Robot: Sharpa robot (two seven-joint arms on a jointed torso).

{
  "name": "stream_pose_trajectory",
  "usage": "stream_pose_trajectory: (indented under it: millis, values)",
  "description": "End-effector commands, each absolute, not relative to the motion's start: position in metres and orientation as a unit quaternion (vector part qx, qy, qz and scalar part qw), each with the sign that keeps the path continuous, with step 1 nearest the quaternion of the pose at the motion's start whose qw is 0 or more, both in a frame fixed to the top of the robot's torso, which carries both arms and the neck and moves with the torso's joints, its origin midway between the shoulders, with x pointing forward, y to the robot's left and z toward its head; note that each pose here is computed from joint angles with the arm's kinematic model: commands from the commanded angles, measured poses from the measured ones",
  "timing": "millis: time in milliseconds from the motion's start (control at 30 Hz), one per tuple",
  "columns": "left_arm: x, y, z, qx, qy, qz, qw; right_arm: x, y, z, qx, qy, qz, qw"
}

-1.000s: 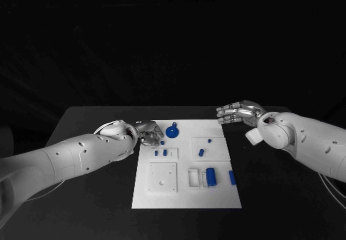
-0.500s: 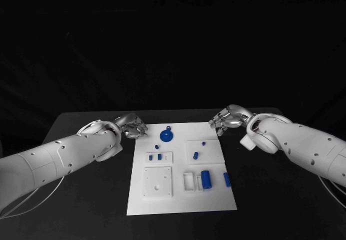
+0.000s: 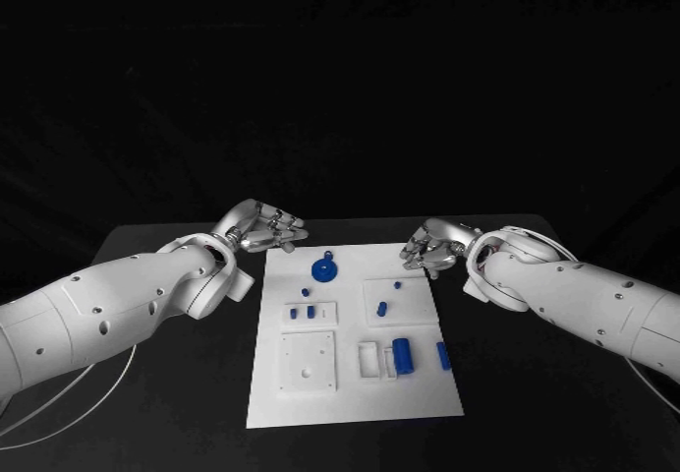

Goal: Assemble the parts on the task board

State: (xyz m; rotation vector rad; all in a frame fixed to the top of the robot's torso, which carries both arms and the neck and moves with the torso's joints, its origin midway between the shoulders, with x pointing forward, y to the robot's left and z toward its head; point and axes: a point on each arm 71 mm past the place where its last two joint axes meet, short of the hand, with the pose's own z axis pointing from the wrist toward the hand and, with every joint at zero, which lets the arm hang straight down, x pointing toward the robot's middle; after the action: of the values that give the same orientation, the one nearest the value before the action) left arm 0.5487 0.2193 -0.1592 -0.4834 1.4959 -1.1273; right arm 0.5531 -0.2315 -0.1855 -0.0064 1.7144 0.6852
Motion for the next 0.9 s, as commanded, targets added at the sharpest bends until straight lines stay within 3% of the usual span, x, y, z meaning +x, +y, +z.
stream_pose_trajectory:
  millis: [33,500,900]
  values:
    - [0.547,0.223,-0.150,-0.261,0.584,-0.523,0.563,0.552,-0.229,-0.184,-0.034,0.725,0.231,0.647]
    - [0.543,0.224,-0.148,-0.311,0.564,-0.557,0.524,0.540,-0.209,-0.209,-0.084,0.730,0.193,0.650]
    - [0.544,0.223,-0.150,-0.319,0.567,-0.555,0.518,0.535,-0.199,-0.219,-0.100,0.734,0.195,0.643]
